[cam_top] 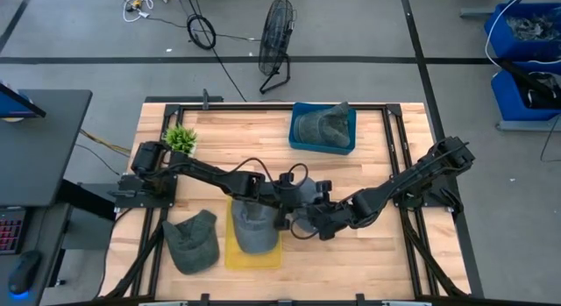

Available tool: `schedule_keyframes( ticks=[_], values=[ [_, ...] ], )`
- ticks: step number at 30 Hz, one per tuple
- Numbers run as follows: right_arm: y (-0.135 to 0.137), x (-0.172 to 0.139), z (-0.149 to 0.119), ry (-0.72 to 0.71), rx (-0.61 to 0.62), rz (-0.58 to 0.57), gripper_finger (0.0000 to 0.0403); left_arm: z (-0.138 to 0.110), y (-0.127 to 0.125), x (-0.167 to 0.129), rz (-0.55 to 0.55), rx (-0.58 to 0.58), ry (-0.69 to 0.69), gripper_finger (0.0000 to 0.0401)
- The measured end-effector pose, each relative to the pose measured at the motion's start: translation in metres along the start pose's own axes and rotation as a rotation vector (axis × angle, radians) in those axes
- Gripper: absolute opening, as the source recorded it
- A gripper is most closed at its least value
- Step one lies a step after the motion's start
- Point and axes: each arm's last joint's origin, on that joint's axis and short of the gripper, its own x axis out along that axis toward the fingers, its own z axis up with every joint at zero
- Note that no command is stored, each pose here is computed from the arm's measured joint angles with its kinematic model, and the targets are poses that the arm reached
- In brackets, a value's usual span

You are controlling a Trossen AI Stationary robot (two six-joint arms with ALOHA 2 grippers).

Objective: Pick & Place hat
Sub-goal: Put the gray cap into the yellow bin

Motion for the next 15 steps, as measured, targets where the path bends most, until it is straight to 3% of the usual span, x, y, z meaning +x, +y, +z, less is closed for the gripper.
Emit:
schedule_keyframes(
  ticks=[5, 8, 12, 15],
  values=[
    [-0.004, -0.008, -0.006, 0.043, 0.044, -0.093, 0.0093, 0.013, -0.001, -0.027, -0.003, 0.106, -0.014, 0.0005],
    [-0.007, -0.018, -0.014, 0.087, 0.017, -0.115, 0.0106, 0.026, -0.007, -0.062, -0.025, 0.111, -0.034, 0.0005],
    [-0.014, -0.04, -0.016, 0.062, 0.082, -0.119, 0.0117, 0.03, -0.023, -0.111, -0.055, 0.129, 0.007, 0.0005],
    [-0.017, -0.052, -0.015, 0.026, 0.128, -0.106, 0.0121, 0.035, -0.042, -0.151, -0.106, 0.199, -0.046, 0.0004]
  ],
)
